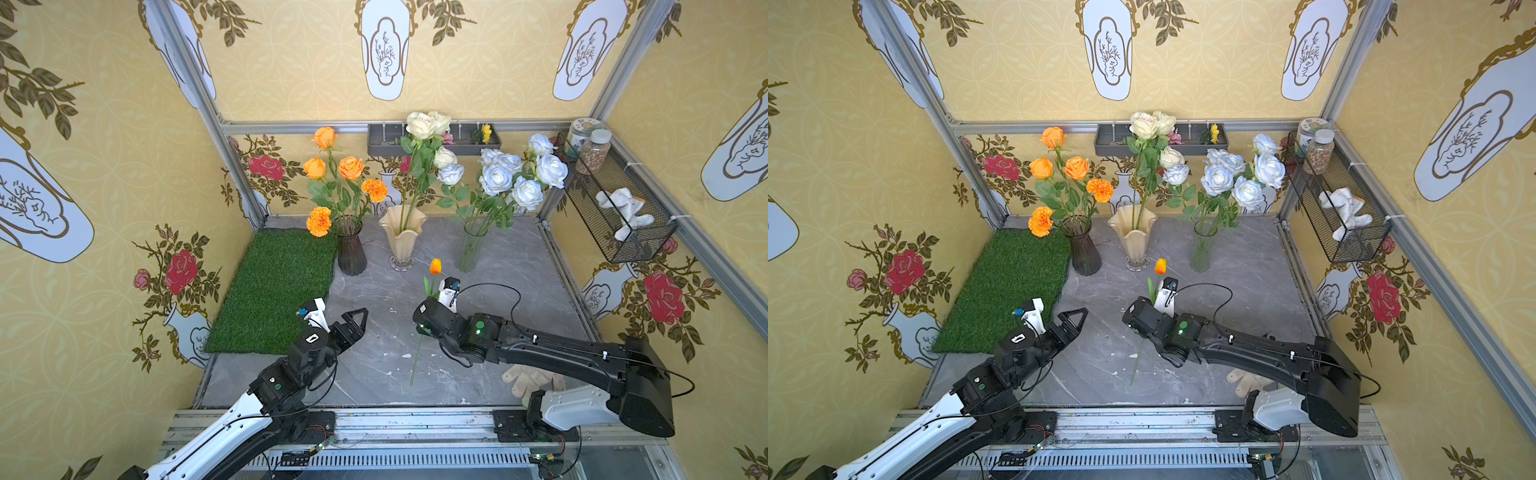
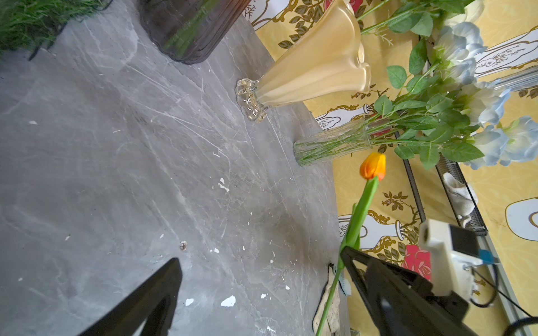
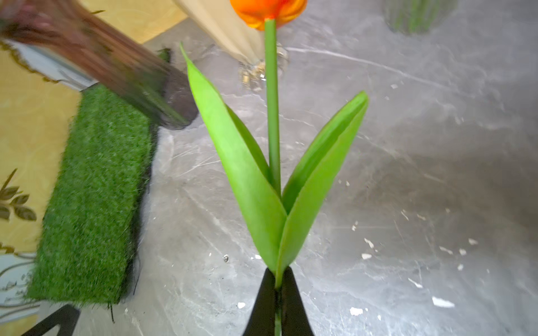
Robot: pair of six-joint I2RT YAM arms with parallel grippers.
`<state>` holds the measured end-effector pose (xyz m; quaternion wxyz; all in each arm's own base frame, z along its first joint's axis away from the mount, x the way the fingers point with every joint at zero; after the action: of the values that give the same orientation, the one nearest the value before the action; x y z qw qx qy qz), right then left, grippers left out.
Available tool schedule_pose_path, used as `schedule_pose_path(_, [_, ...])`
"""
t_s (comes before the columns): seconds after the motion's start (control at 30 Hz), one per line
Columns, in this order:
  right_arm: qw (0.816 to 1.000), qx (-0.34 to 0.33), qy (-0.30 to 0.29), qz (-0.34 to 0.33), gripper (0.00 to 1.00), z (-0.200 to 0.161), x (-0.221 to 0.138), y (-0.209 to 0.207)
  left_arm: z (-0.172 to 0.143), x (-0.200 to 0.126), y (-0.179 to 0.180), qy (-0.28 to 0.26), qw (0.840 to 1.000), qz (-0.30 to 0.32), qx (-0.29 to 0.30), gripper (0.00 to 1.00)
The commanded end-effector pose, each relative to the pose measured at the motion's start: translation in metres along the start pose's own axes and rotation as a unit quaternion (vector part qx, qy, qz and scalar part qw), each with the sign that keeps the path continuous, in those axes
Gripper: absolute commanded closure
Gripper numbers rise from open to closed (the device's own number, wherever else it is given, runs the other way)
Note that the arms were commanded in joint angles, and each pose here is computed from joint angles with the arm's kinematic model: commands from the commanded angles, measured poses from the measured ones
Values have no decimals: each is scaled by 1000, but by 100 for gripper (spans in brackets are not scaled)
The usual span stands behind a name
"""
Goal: Arrange the flowers in different vases according to their colors
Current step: Pick up the flower at the center of the board, then insert the flower into the vase.
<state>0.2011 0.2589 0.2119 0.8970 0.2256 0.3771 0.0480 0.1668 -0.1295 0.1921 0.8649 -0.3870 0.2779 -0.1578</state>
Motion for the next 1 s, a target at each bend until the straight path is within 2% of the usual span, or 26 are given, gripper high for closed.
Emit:
schedule_pose_path(0.0, [985, -123, -81, 92, 100, 31, -18, 50, 2, 0, -11, 0, 1000, -29, 0, 0])
schedule_pose_path(0.07, [972, -171, -112, 116, 100, 45, -26, 74, 1, 0, -12, 0, 999, -41, -1, 0])
schedule_pose_path(0.13, [952, -230, -149, 140, 100, 57, -31, 98, 1, 0, -11, -3, 999, -46, -5, 0])
schedule_pose_path(0.2, [933, -257, -195, 162, 100, 74, -35, 119, 3, -1, -11, -11, 999, -50, -10, 0])
schedule_pose_path(0.27, [920, -257, -227, 192, 100, 96, -34, 134, 3, -2, -9, -17, 998, -53, -13, 0])
schedule_pose_path(0.4, [909, -207, -267, 245, 100, 152, -17, 155, 5, -4, -6, -31, 998, -54, -18, 0])
schedule_pose_path(0.53, [875, -182, -333, 301, 100, 191, -9, 181, 5, -4, -5, -38, 998, -53, -20, 0])
schedule_pose_path(0.67, [816, -195, -421, 345, 100, 203, -4, 213, 6, -1, -5, -43, 998, -51, -15, 0])
schedule_pose_path(0.73, [800, -198, -440, 355, 100, 206, 1, 227, 7, 0, -7, -45, 998, -51, -12, 0])
schedule_pose_path(0.97, [768, -229, -468, 373, 100, 218, 19, 267, 8, 0, -7, -50, 997, -52, -7, 0])
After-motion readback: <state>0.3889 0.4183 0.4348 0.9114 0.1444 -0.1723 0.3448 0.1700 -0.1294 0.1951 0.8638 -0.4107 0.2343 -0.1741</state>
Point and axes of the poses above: each gripper's point midway between its finger pads, its own x axis out along the fingers, its own y axis along the line the jaws close on, z = x × y, the point moved 6 cm from there along -x, back along the fingers, and after that the axes turned 7 degrees about x, right-handed, at the moved point
